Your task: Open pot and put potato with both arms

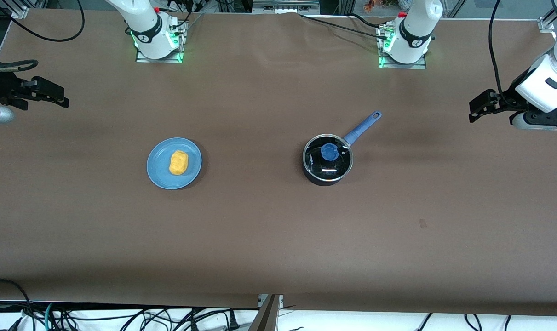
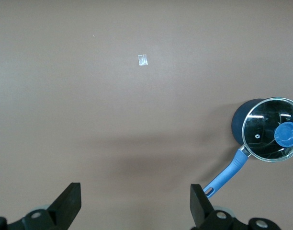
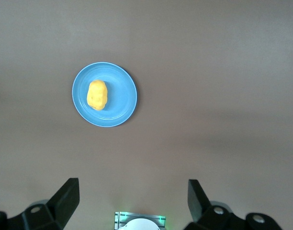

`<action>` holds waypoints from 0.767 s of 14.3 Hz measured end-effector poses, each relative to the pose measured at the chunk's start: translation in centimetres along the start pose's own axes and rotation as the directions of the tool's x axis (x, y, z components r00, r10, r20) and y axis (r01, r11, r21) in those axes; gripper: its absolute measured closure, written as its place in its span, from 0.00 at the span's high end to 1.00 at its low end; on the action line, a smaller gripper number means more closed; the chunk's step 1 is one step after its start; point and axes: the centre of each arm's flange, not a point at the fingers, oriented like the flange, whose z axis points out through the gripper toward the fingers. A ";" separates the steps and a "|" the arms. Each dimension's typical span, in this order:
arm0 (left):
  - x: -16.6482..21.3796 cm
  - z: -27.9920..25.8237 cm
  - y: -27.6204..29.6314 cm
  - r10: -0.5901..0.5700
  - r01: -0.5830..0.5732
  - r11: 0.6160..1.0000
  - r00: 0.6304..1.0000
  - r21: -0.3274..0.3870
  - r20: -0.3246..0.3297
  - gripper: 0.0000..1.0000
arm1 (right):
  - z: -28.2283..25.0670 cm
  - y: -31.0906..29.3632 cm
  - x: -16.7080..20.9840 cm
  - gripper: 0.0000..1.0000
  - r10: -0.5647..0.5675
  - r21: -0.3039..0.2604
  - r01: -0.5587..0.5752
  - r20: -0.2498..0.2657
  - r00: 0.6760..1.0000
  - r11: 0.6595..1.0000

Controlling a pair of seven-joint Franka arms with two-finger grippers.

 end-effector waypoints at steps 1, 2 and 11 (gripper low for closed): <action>0.0 0.1 0.0 0.000 0.000 1.000 1.000 0.000 0.001 1.00 | 0.0 0.0 0.0 1.00 0.000 0.000 0.000 0.000 1.000 1.000; 0.1 0.1 -0.1 -0.001 0.001 1.000 1.000 0.000 0.002 1.00 | 0.0 0.0 0.0 1.00 0.000 0.000 0.000 0.000 1.000 1.000; 0.1 0.2 -0.1 -0.002 0.002 1.000 1.000 0.000 0.004 1.00 | 0.1 0.0 0.1 1.00 0.000 0.000 0.000 0.001 1.000 1.000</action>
